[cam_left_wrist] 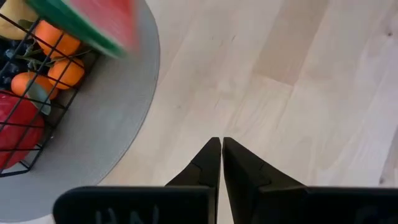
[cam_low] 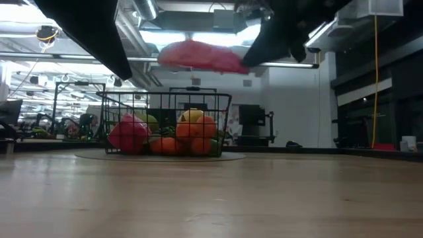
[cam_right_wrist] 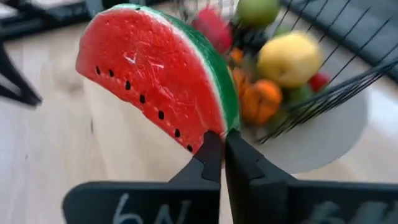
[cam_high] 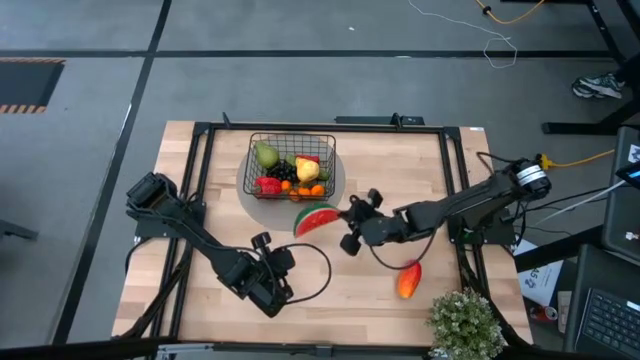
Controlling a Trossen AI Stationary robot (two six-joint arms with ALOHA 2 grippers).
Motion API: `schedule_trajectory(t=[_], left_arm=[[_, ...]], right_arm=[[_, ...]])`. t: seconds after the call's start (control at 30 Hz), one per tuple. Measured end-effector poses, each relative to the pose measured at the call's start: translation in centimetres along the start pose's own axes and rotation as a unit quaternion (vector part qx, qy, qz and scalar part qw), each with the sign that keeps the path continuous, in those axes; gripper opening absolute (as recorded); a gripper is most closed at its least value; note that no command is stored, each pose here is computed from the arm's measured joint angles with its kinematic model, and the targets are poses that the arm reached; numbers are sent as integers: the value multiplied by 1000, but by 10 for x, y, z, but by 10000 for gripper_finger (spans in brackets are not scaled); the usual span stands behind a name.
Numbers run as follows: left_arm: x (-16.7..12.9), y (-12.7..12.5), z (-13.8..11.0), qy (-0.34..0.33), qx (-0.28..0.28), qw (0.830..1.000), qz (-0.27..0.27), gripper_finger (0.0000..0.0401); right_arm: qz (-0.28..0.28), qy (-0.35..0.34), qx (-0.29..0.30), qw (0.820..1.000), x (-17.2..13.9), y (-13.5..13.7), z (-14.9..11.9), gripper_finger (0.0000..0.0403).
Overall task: Build produce basket
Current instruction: Put the green watermelon into the wire basket
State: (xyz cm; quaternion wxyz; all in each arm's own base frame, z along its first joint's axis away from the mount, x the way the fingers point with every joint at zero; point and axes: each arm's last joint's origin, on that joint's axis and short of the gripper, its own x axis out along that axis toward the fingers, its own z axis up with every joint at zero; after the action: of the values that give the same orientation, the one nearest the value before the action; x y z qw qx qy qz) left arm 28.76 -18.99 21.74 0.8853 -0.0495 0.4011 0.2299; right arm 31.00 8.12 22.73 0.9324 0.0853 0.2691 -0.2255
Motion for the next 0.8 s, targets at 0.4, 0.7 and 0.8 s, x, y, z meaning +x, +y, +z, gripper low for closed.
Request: schedule_trajectory(t=[0.4,0.7,0.8], left_arm=[[0,0,0,-2,0,1000,1,14],[0,0,0,-1,5,1000,2,14],[0,0,0,-1,10,1000,3,14]], right_arm=[[-52,-120,-10,991,-26,-27,46,0],[-18,-189,12,982,-18,-45,75,0],[17,-197,20,980,-14,-51,81,0]])
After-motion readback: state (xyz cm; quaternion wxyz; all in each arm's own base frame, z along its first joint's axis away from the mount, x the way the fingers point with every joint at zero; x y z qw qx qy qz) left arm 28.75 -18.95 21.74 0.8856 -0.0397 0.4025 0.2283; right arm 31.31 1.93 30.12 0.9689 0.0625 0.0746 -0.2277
